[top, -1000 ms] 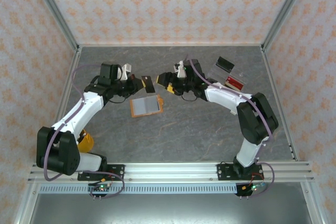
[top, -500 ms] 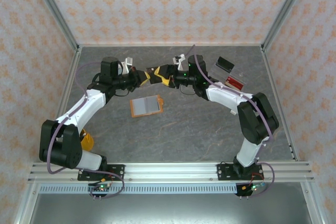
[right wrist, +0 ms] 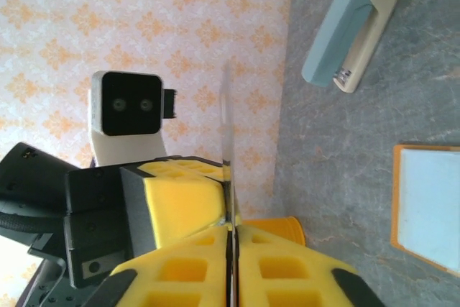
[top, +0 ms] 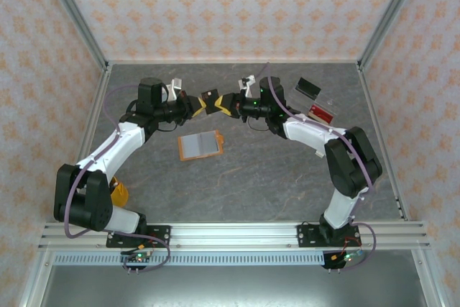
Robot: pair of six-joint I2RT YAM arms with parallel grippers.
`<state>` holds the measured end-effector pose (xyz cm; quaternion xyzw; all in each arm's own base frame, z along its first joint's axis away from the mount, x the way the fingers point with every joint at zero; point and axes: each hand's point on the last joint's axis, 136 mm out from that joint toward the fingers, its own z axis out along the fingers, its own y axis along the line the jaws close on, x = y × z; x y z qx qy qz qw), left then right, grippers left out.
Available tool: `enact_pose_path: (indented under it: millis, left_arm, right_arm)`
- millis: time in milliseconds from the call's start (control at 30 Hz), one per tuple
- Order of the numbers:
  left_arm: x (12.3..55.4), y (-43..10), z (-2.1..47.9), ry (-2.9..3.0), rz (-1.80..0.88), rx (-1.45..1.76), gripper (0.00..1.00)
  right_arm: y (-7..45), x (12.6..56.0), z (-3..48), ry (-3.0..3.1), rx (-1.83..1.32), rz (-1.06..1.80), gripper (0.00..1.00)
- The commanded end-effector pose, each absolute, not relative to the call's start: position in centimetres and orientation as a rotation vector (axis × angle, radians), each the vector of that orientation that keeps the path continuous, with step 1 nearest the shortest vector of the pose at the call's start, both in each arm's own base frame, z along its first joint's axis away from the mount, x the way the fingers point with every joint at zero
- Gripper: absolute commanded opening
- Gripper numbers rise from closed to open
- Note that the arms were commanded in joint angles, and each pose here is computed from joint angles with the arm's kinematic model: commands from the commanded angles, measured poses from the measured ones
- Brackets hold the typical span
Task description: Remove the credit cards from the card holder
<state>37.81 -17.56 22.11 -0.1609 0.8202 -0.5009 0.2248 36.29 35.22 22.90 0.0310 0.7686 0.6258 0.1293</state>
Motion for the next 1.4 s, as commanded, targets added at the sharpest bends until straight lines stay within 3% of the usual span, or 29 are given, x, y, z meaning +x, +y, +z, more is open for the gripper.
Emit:
enact_pose_path:
  millis: [0,33,100,200,367,567,933,1367]
  left_arm:
    - [37.2,-17.2,23.6,2.274,-1.324,-0.395,0.0]
    - [36.9,-16.7,23.2,2.309,-1.273,-0.403,0.07]
    - [36.3,-15.2,22.3,2.382,-1.107,-0.419,0.35]
    - [35.5,-12.0,20.9,2.471,-0.804,-0.444,0.66]
    - [34.0,-7.0,19.7,2.54,-0.382,-0.409,0.85]
    - [33.0,-3.4,19.2,2.529,-0.113,-0.433,0.99]
    - [33.2,-3.2,19.2,2.515,-0.148,-0.456,1.0]
    - [34.1,-4.5,18.3,2.539,-0.323,-0.454,1.0]
  right_arm:
    - [34.9,36.0,24.4,2.212,0.0,1.763,0.0]
    - [34.7,36.0,24.1,2.224,-0.01,1.731,0.0]
    - [34.0,36.1,23.3,2.265,-0.035,1.609,0.0]
    - [31.7,36.5,21.8,2.337,-0.096,1.307,0.0]
    - [26.1,38.6,20.8,2.383,-0.191,0.747,0.0]
    - [19.9,41.8,22.3,2.34,-0.227,0.439,0.0]
    - [10.4,46.0,23.3,2.283,-0.491,0.003,0.0]
    - [3.2,49.4,20.9,2.329,-0.755,-0.018,0.0]
